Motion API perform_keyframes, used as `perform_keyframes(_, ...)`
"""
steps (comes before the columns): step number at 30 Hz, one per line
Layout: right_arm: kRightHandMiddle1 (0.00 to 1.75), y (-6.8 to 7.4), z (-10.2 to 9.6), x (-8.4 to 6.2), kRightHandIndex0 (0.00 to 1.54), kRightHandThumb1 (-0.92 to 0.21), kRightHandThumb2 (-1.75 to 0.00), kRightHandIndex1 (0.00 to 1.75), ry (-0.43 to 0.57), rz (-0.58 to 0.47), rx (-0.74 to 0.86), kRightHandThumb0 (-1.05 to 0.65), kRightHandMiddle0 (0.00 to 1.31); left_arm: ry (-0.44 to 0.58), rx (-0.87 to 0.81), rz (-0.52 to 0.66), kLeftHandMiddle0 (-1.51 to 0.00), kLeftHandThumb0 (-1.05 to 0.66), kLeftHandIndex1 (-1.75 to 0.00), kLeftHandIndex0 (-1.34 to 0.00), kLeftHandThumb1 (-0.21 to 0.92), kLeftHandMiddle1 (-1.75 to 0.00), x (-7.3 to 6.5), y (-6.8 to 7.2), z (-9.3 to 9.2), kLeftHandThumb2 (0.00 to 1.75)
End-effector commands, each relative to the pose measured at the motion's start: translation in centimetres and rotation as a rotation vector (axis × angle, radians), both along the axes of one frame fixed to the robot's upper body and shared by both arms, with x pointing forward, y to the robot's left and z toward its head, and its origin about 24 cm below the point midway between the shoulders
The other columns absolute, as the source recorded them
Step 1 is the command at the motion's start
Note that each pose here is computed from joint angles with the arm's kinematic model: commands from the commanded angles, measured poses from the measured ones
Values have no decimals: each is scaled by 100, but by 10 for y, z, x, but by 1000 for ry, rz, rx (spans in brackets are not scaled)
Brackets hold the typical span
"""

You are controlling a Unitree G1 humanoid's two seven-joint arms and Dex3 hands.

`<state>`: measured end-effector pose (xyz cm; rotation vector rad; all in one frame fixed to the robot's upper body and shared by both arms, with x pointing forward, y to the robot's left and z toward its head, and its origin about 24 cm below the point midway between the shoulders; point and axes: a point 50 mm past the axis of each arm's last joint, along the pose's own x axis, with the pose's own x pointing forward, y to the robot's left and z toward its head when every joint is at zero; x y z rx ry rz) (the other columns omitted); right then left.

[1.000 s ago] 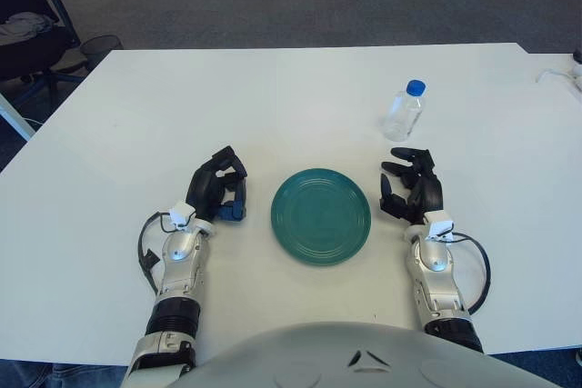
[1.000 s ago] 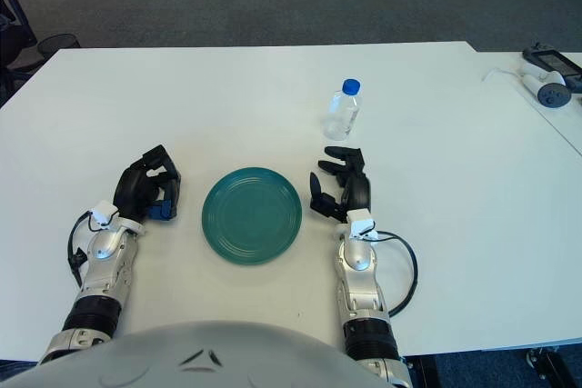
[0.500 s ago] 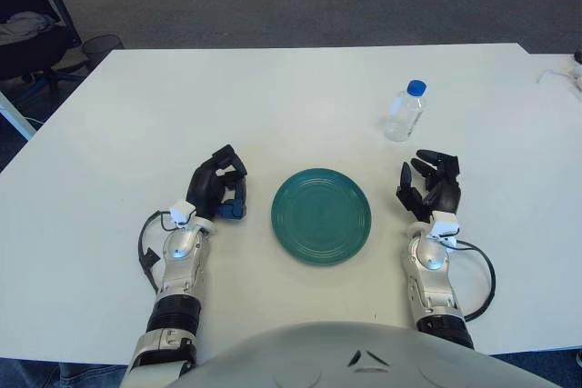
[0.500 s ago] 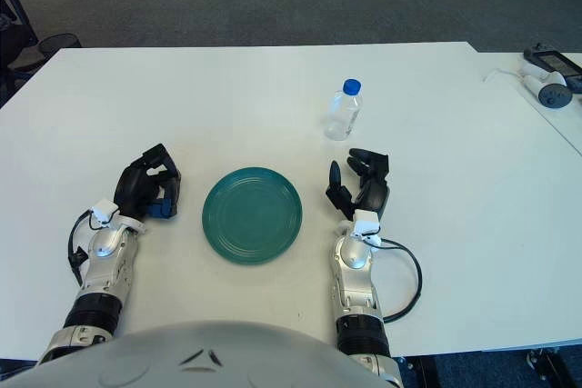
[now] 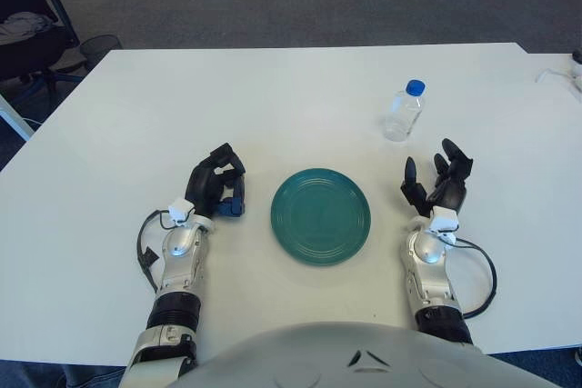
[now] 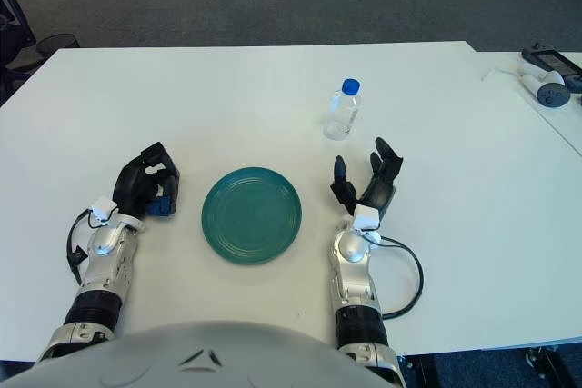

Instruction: Put the bottle into the plate.

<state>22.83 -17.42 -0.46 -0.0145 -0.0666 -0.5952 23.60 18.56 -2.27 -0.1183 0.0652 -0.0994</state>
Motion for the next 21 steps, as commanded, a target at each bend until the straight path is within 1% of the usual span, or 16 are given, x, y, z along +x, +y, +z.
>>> perform_keyframes(1, 6, -28, -90, -57, 0, -90, -21, 3, 465, 52, -18, -91, 0, 199, -42, 32, -132, -61, -175, -85, 4, -175, -26, -2, -36, 166)
perform_keyframes(4, 2, -29, -89, -56, 0, -91, -17, 1, 448, 77, -25, -97, 0, 195, -36, 33, -132, -61, -175, -85, 4, -175, -26, -2, -36, 166)
perform_keyframes(6, 1, -31, -86, -53, 0, -92, -15, 0, 427, 121, -53, -100, 0, 188, -27, 22, -133, -61, -175, -85, 4, -175, -26, -2, -35, 166)
perform_keyframes(12, 0, -33, -82, -44, 0, -92, -13, 0, 407, 198, -97, -104, 0, 189, -34, 18, -133, -61, -175, -84, 5, -175, -26, -2, -35, 165)
perform_keyframes(15, 0, -30, -78, -35, 0, -92, -11, 0, 400, 212, -109, -105, 0, 197, -33, 31, -133, -60, -175, -84, 6, -175, -25, -1, -36, 164)
perform_keyframes(19, 0, -27, -71, -19, 0, -92, -10, 0, 376, 217, -125, -105, 0, 209, -29, 36, -134, -59, -175, -83, 7, -175, -25, -1, -37, 163)
perform_keyframes(21, 0, -20, -60, -5, 0, -92, -9, 0, 341, 224, -136, -105, 0, 204, -33, 33, -134, -59, -175, -83, 7, -175, -25, 0, -37, 163)
